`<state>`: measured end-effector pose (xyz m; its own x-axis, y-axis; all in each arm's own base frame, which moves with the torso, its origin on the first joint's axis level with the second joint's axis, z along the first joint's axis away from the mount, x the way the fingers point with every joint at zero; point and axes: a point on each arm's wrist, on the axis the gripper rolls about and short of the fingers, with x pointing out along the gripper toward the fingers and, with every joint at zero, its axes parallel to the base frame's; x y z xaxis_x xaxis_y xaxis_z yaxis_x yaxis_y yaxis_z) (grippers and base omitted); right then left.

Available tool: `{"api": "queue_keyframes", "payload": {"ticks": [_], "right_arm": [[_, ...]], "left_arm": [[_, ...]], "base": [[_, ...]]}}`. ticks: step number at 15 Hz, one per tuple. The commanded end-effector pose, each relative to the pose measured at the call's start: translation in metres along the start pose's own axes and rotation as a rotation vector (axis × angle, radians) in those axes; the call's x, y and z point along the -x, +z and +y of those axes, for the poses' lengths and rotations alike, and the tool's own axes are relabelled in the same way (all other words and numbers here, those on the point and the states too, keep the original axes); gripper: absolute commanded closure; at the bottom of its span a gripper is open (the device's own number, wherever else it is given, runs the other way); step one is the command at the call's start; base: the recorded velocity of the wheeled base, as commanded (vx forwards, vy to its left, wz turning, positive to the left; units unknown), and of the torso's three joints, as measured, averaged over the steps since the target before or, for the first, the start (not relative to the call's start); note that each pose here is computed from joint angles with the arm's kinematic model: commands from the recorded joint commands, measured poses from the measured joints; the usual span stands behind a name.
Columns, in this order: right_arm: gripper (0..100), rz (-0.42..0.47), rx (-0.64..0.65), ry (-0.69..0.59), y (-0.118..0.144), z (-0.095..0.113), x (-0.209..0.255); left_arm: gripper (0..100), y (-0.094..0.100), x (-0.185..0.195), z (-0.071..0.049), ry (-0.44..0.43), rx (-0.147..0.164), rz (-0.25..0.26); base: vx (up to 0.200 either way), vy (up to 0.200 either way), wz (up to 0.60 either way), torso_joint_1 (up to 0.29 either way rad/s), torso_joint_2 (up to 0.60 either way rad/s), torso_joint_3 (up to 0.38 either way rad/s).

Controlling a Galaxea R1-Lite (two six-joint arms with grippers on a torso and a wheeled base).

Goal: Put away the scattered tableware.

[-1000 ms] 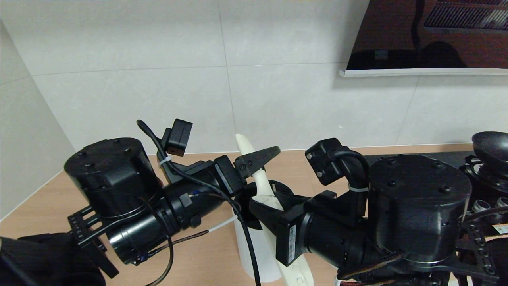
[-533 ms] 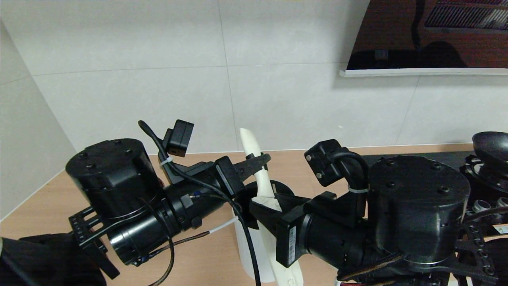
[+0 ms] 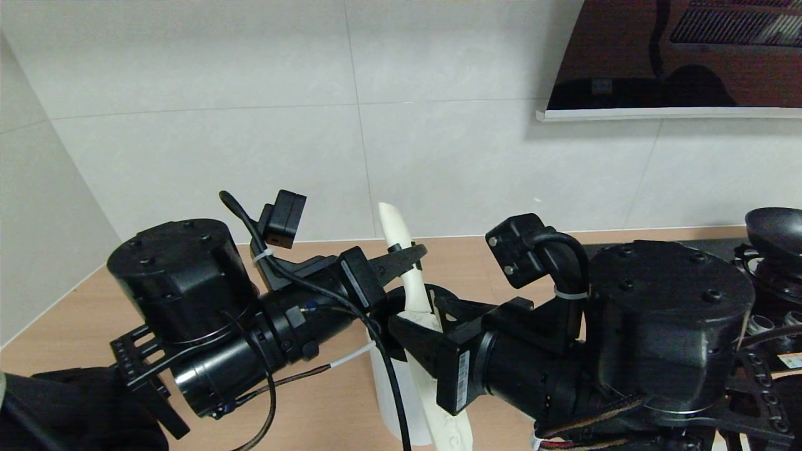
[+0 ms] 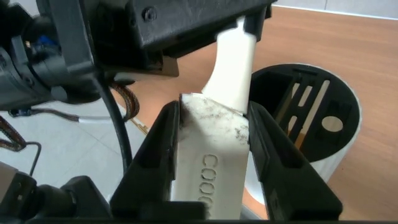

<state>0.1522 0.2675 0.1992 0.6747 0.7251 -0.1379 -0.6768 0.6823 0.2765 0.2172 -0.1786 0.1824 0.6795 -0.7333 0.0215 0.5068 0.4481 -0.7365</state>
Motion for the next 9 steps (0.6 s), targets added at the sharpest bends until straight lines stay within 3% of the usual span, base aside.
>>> {"api": "queue_keyframes", "payload": {"ticks": [1,3,5,9], "right_arm": [[0,0.001,-0.001,-0.001,0.000,0.000,0.001],[0,-0.010,-0.002,-0.006,0.003,-0.002,0.002],[0,-0.060,-0.016,-0.030,0.019,-0.012,0.010],[0,-0.144,-0.025,-0.113,0.045,-0.038,0.019]], "left_arm": [[100,0.003,0.002,-0.003,-0.015,0.011,-0.011],[100,0.013,0.005,-0.013,-0.048,0.051,-0.047],[100,0.026,0.015,-0.018,-0.058,0.042,-0.085],[100,0.053,0.027,-0.041,0.023,0.034,-0.088]], "base": [[0.000,0.000,0.00,0.000,0.00,0.000],[0.000,0.000,0.00,0.000,0.00,0.000],[0.000,0.000,0.00,0.000,0.00,0.000],[0.000,0.000,0.00,0.000,0.00,0.000]]}}
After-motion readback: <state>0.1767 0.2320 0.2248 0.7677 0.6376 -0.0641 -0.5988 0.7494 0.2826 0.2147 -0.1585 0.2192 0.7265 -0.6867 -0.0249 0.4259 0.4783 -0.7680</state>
